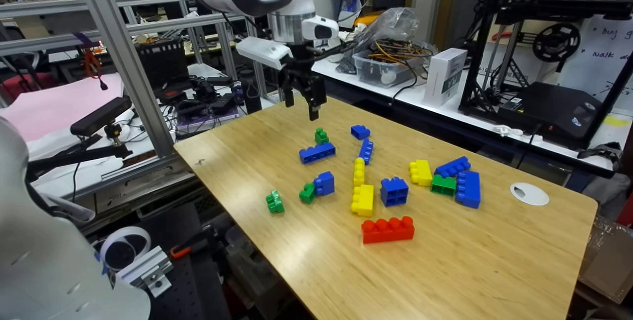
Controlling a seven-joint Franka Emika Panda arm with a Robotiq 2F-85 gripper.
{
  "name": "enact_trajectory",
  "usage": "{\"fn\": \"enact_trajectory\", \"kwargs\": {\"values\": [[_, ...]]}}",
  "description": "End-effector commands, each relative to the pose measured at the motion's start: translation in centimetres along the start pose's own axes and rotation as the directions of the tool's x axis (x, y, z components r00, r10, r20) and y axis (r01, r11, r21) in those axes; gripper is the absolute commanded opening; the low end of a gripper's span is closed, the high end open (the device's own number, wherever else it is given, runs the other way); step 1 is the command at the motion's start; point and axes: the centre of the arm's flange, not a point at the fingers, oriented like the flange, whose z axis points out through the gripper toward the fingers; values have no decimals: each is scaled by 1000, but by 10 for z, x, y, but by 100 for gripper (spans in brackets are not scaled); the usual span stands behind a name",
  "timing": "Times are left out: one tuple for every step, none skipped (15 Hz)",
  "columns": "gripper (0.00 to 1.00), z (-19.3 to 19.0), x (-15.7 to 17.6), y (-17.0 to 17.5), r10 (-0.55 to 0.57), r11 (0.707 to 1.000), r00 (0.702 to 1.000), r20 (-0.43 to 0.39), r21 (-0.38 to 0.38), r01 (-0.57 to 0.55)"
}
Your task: Pick up the blue block and move it to the right side of the table.
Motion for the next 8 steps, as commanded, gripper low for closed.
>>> {"fn": "enact_trajectory", "kwargs": {"values": [[100,40,28,0,33,999,999,-6,17,-33],[100,55,33,0,42,999,999,-2,16,-42],[100,70,39,0,52,999,999,10,14,-52],[100,85,44,3,65,998,998,15,4,-66],[100,99,51,3,82,997,996,29,5,-82],[100,116,56,5,102,995,994,35,1,-102],[100,127,62,6,117,993,992,46,1,-117],[100,142,66,6,139,990,989,52,-13,-139]]}}
